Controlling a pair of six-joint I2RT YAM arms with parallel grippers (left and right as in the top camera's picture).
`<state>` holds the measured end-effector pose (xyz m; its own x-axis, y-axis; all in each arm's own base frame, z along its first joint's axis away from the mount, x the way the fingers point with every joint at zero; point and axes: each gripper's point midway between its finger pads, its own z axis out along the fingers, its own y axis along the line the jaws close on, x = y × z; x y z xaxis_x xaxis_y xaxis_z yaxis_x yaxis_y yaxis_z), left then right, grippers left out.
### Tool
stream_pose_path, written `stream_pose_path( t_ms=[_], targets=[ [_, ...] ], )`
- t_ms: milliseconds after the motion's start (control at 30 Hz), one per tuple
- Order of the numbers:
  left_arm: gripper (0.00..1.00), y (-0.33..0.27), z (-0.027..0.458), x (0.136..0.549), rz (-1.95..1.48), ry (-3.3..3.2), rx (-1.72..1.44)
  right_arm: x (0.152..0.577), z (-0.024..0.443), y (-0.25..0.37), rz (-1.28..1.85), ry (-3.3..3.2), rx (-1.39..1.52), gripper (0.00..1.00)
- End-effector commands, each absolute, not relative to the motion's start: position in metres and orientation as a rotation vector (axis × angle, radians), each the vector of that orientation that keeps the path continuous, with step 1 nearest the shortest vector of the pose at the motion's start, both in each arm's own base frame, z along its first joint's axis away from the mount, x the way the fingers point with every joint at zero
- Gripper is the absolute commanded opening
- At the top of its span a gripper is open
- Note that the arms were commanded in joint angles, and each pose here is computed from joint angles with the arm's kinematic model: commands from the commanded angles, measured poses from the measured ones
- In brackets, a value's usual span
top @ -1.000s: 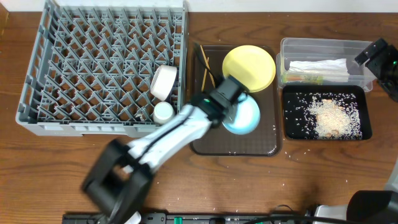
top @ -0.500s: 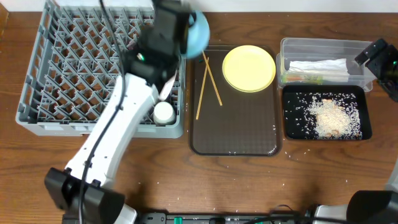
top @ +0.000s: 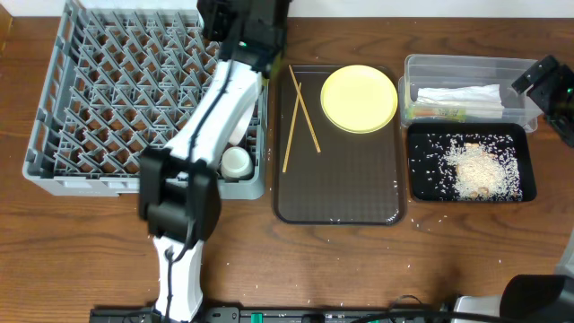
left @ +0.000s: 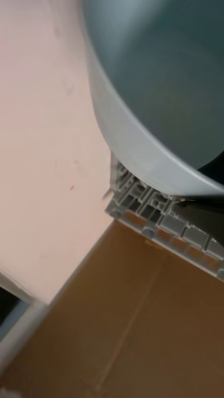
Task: Sort waste into correct bins and load items into the dishwasher
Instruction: 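Lift the blue plate with the left gripper and carry it to the rack, then place the blue plate in the rack's back row and release it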
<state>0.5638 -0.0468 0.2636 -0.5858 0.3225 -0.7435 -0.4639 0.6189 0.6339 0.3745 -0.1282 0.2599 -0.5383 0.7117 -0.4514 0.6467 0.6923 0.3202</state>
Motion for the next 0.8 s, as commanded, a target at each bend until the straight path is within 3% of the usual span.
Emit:
stream_pose_path(
  t_ms=[0, 400, 767],
  targets=[
    [0.07, -0.031, 0.258, 0.559, 1.296, 1.873, -0.169, 0.375, 0.259, -0.129, 0.159, 2.338, 1.057, 0.99],
    [0.07, -0.032, 0.204, 0.574, 1.337, 1.865, -0.204, 0.375, 0.259, -0.129, 0.159, 2.338, 1.057, 0.99],
    [0.07, -0.021, 0.183, 0.587, 1.298, 1.892, -0.185, 0.375, 0.259, -0.129, 0.159, 2.338, 1.057, 0.99]
  ],
)
